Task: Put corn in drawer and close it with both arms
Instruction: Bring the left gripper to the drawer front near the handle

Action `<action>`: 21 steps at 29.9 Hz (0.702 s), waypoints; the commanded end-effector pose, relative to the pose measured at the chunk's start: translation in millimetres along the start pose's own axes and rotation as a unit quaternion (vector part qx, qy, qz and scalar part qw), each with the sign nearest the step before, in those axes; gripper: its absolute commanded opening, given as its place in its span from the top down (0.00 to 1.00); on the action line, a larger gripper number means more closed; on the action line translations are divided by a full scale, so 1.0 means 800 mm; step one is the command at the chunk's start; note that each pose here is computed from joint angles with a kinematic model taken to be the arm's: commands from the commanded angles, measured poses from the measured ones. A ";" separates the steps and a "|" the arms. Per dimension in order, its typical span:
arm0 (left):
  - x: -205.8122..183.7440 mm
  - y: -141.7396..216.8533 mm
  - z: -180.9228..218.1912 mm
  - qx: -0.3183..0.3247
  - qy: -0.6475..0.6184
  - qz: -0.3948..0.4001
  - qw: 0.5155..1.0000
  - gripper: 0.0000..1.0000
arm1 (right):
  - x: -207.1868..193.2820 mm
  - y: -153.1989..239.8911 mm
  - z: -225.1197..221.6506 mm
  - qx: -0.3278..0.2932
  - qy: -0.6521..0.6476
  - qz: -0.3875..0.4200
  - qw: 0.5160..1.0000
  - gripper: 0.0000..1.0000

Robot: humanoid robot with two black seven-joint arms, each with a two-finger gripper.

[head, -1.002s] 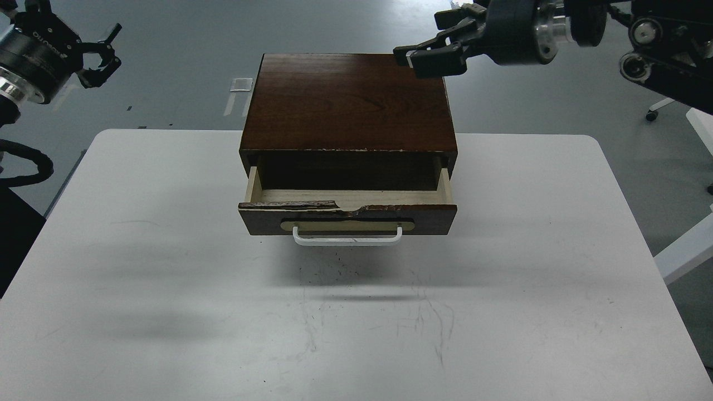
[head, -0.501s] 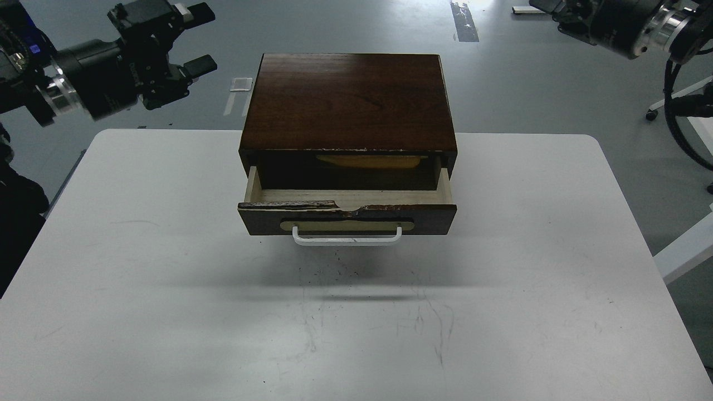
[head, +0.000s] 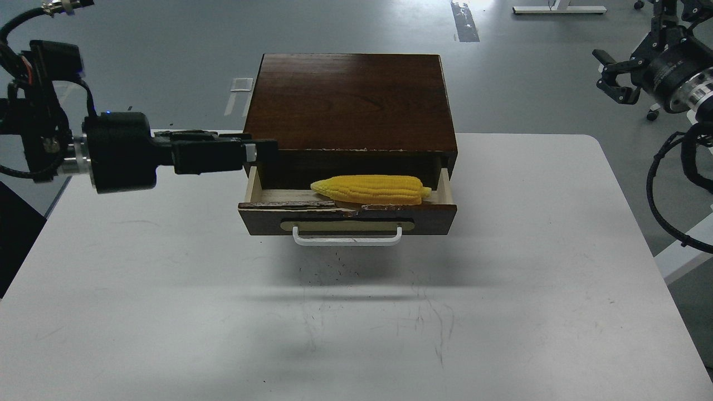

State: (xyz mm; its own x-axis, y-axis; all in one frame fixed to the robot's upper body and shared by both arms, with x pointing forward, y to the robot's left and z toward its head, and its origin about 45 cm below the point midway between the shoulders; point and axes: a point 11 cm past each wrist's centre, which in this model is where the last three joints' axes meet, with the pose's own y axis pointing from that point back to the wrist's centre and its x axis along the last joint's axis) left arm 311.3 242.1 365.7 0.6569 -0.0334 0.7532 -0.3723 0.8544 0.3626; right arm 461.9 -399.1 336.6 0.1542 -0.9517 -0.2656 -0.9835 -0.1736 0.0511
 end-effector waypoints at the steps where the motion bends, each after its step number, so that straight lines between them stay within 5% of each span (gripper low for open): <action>1: -0.017 -0.020 0.000 -0.001 -0.037 -0.030 0.999 0.09 | -0.003 -0.001 -0.007 0.014 -0.016 -0.008 1.000 0.00; 4: -0.024 -0.037 0.015 -0.033 -0.043 -0.039 0.998 0.26 | -0.004 -0.001 -0.016 0.024 -0.022 -0.015 0.999 0.00; 6: -0.028 -0.052 0.023 -0.054 -0.043 -0.042 0.997 0.55 | -0.003 0.001 -0.021 0.029 -0.023 -0.017 0.999 0.00; 10: -0.041 -0.060 0.022 -0.058 -0.041 -0.056 0.996 0.83 | -0.001 0.002 -0.019 0.028 -0.022 -0.015 0.999 0.00; 11: -0.052 -0.062 0.019 -0.056 -0.034 -0.069 0.995 0.99 | 0.003 0.004 -0.016 0.025 -0.022 -0.012 0.999 0.00; 21: -0.101 -0.087 0.006 -0.043 -0.064 -0.133 0.988 1.00 | 0.016 0.018 0.005 0.012 -0.042 -0.034 0.998 0.00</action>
State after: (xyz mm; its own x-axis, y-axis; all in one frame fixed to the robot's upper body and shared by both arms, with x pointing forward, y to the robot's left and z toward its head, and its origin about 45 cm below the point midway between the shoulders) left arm 281.1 186.1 291.7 0.6525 -0.2865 0.7016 -0.1421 0.8631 0.4847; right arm 453.8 -410.8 339.1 0.1929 -0.9242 -0.3296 -0.9787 -0.2053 0.0029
